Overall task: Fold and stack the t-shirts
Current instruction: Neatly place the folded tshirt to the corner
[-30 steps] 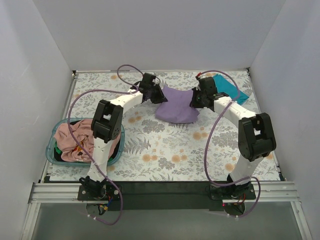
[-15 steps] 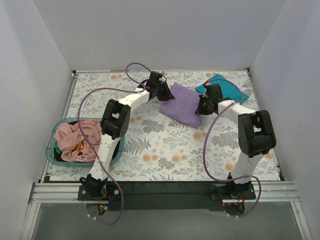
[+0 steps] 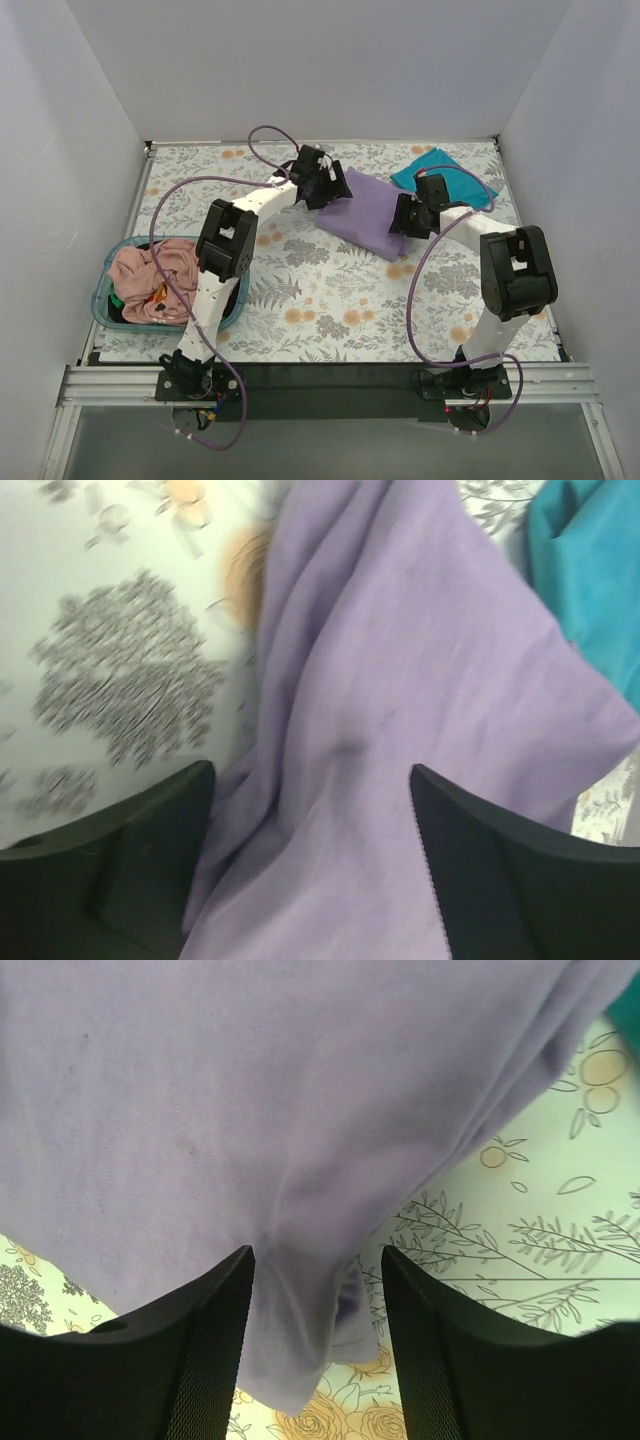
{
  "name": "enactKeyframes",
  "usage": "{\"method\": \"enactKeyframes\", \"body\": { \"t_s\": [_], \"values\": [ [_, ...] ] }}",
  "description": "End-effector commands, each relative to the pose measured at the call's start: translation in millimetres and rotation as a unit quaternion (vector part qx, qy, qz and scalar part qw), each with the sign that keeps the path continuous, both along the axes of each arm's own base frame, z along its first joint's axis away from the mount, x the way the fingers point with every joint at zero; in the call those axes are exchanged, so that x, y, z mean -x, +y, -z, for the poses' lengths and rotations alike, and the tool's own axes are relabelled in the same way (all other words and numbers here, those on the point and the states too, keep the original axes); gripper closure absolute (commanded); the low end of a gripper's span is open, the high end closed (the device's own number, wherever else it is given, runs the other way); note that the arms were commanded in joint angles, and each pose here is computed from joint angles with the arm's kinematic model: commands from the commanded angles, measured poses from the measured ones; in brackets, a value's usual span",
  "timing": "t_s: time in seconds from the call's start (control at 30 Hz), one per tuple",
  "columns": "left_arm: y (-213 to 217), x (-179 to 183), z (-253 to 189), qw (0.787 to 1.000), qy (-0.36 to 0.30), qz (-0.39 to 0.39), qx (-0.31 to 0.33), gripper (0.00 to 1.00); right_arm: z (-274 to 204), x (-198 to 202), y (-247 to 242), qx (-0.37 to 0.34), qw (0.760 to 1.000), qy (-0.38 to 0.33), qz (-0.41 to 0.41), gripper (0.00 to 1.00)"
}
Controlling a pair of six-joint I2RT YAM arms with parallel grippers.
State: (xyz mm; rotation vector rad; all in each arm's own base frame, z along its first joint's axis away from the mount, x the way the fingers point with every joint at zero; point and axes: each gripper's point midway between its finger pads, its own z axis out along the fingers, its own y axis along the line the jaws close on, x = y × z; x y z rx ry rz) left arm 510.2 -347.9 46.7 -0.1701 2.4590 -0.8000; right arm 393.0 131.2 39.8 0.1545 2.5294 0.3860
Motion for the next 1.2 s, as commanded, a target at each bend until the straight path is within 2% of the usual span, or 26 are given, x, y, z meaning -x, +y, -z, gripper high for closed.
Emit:
{"method": "enactKeyframes", "body": {
  "t_s": [0.0, 0.03, 0.07, 0.1, 0.23, 0.3, 0.33, 0.37, 0.43, 0.47, 0.5, 0.63, 0.8, 0.93, 1.0, 1.03, 1.17],
  "values": [
    [31.8, 8.7, -53.6, 0.998, -0.028, -0.044, -0.035, 0.17, -10.4, -4.7, -16.0, 0.02, 0.999, -0.014, 0.033, 0.39],
    [37.9, 14.4, -60.2, 0.998, -0.028, -0.05, -0.04, 0.14, -3.9, -3.2, -19.2, 0.025, 0.999, -0.003, 0.036, 0.39],
    [44.1, 19.2, -88.6, 0.996, -0.047, -0.061, -0.032, 0.11, -0.5, -2.0, -20.7, 0.028, 0.999, 0.005, 0.037, 0.38],
    [63.4, 30.3, -76.8, 0.994, -0.036, -0.089, -0.059, 0.1, 1.8, -3.0, -21.2, 0.031, 0.999, 0.007, 0.036, 0.38],
    [103.4, 79.9, -87.1, 0.988, -0.027, -0.138, -0.068, 0.09, 17.8, -20.8, -18.3, 0.044, 0.999, 0.018, 0.016, 0.4],
    [133.0, 110.9, -93.2, 0.981, -0.031, -0.178, -0.07, 0.08, 30.0, -22.2, -15.0, 0.044, 0.998, 0.035, 0.004, 0.45],
    [140.2, 118.4, -100.7, 0.979, -0.042, -0.189, -0.061, 0.08, 26.6, -29.3, -12.3, 0.044, 0.999, 0.026, -0.005, 0.51],
    [147.5, 125.0, -105.4, 0.977, -0.048, -0.199, -0.054, 0.08, 25.4, -31.7, -6.1, 0.032, 0.999, 0.026, -0.018, 0.65],
    [159.8, 149.4, -110.4, 0.977, -0.054, -0.203, -0.04, 0.08, 21.8, -40.3, 0.9, 0.028, 0.999, 0.015, -0.036, 0.83],
    [163.9, 156.3, -109.2, 0.977, -0.051, -0.204, -0.036, 0.07, 9.0, -55.2, 2.7, 0.037, 0.998, -0.013, -0.048, 0.97],
    [166.4, 162.4, -111.6, 0.977, -0.053, -0.207, -0.029, 0.07, 0.8, -63.8, 4.8, 0.038, 0.997, -0.029, -0.054, 0.99],
    [184.4, 179.9, -112.4, 0.971, -0.061, -0.228, -0.027, 0.07, -50.7, -102.6, 13.5, 0.062, 0.987, -0.125, -0.08, 0.99],
    [196.6, 181.0, -116.7, 0.963, -0.069, -0.259, -0.03, 0.07, -106.4, -145.8, -5.3, 0.108, 0.974, -0.199, -0.006, 0.99],
    [196.5, 176.8, -113.9, 0.962, -0.064, -0.263, -0.038, 0.07, -136.0, -173.0, -0.7, 0.095, 0.967, -0.234, 0.017, 0.99],
    [196.2, 174.8, -111.2, 0.962, -0.059, -0.263, -0.044, 0.07, -130.0, -183.5, 1.4, 0.094, 0.968, -0.23, 0.022, 0.99],
    [196.0, 174.3, -110.6, 0.962, -0.058, -0.263, -0.046, 0.07, -148.9, -195.3, 2.9, 0.09, 0.964, -0.249, 0.03, 0.99],
    [197.1, 172.5, -107.5, 0.962, -0.056, -0.264, -0.053, 0.07, -153.3, -213.0, 0.2, 0.095, 0.966, -0.239, 0.033, 0.99]
  ]
}}
